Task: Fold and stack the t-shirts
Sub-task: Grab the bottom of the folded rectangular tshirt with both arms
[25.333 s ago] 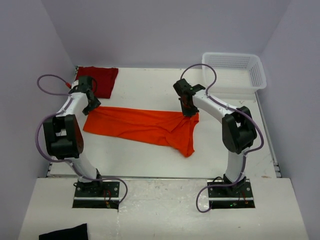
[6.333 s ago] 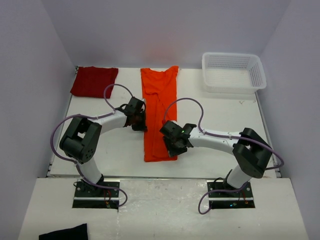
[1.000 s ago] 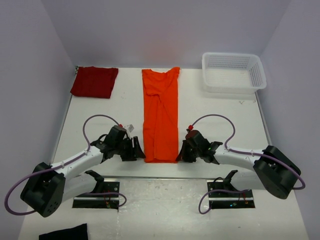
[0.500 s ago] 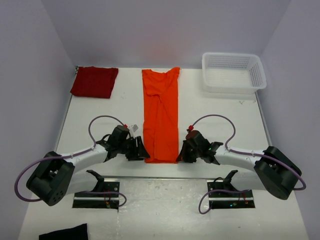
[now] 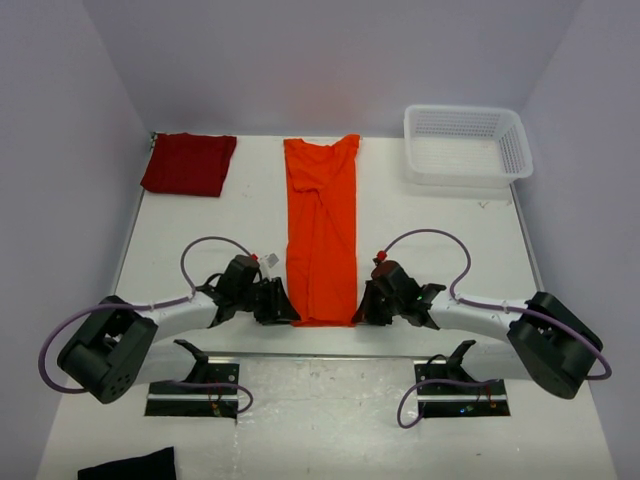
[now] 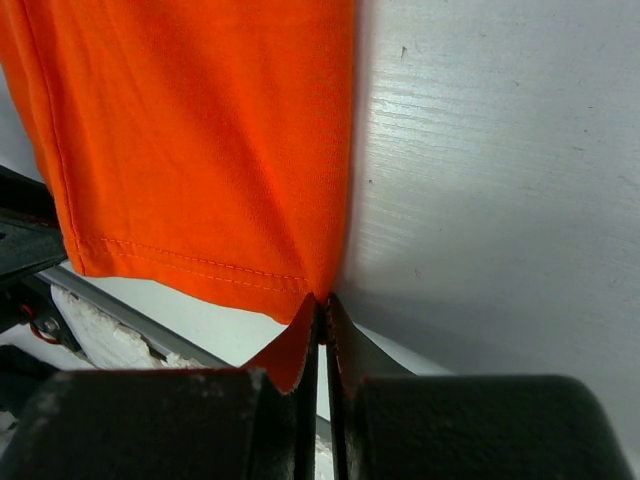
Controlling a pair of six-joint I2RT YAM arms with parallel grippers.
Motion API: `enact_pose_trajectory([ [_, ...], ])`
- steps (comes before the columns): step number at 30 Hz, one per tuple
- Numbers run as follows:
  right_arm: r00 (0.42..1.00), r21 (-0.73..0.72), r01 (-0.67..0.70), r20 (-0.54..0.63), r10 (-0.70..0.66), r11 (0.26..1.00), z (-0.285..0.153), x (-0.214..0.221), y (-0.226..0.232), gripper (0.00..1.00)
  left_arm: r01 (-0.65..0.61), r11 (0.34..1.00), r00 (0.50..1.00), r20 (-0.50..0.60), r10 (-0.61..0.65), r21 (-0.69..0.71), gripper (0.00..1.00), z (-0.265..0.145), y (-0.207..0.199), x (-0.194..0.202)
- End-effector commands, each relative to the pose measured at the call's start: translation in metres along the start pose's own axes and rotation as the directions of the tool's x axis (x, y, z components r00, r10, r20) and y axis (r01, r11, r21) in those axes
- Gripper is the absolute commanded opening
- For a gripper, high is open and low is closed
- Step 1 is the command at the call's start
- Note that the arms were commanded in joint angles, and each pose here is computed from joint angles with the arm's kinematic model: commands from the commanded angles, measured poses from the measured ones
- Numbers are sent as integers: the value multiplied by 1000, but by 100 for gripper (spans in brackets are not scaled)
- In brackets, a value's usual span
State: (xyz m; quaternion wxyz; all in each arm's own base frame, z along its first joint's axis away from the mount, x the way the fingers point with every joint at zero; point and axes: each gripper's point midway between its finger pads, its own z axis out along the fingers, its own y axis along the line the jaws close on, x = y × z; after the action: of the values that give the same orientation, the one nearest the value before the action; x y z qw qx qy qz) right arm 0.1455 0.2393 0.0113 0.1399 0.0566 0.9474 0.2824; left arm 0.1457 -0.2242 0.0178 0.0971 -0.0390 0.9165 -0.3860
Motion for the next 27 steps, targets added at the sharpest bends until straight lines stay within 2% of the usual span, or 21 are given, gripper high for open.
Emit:
enact_pose_trajectory([
  [1, 1000, 24, 8, -7, -8, 1000, 3, 4, -7, 0, 17, 1000, 1000, -23, -16, 20, 34, 4, 2, 8],
  [4, 1000, 31, 10, -10, -9, 999, 4, 5, -8, 0, 19, 999, 999, -30, -18, 26, 24, 5, 2, 11],
  [5, 1000, 31, 9, -5, -9, 999, 4, 3, -8, 0, 19, 999, 999, -30, -18, 26, 12, 5, 2, 11],
  [7, 1000, 43, 9, -6, -9, 999, 4, 3, -10, 0, 25, 999, 999, -38, -24, 26, 0, 5, 3, 14],
  [13, 1000, 118, 10, 22, -13, 993, -1, 1, -25, 0, 38, 999, 999, -33, -38, 1, 0, -2, 12, 22],
  [27, 998, 188, -3, 57, -8, 982, -13, 3, -42, 0, 64, 994, 998, -1, -64, -87, 0, -20, 30, 33],
])
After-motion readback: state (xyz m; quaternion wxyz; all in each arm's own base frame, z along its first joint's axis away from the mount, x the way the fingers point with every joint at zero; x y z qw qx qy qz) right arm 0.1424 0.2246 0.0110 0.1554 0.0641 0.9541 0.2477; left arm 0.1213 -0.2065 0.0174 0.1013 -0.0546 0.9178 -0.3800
